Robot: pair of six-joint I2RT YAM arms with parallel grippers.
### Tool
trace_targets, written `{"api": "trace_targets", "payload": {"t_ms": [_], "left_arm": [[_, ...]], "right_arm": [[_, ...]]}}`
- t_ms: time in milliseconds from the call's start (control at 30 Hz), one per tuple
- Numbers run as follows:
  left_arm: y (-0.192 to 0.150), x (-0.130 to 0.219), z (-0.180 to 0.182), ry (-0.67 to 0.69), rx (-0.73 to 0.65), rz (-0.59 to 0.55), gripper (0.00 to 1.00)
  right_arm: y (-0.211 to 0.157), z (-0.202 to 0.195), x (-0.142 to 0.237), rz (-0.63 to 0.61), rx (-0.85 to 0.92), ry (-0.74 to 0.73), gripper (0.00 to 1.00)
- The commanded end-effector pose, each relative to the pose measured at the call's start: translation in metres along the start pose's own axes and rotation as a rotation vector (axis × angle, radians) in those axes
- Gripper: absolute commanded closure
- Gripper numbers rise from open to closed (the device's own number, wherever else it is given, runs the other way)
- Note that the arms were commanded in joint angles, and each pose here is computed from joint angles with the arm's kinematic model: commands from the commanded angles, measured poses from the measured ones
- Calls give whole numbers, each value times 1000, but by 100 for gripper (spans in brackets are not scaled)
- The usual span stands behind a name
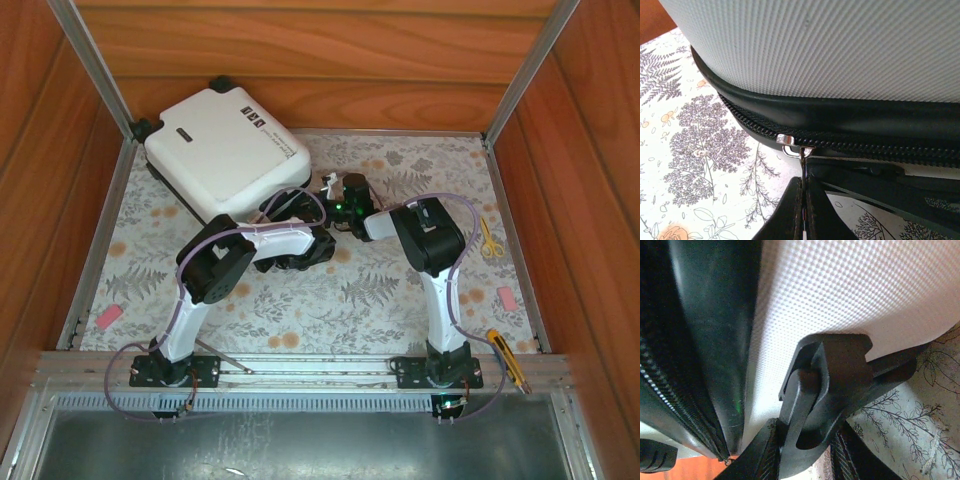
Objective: Pack the luggage
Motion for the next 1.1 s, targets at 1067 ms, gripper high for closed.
{"api": "trace_targets", "payload": {"t_ms": [1067], "left_arm": [[-81,119,-111,-780,-197,720,100]], "right_arm": [[-110,26,-61,165,184,186,100]]}}
Point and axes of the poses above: each hand's point on the last joint's axis, 136 mm out from that joint toward the fingers, its own x axis back along the fingers, its own z axis along the line the jaws close on, y = z × x, the point moved 1 cm from there along x, back along the fingers, and after that the axes turned 14 degrees about x, right-handed, at the moved point
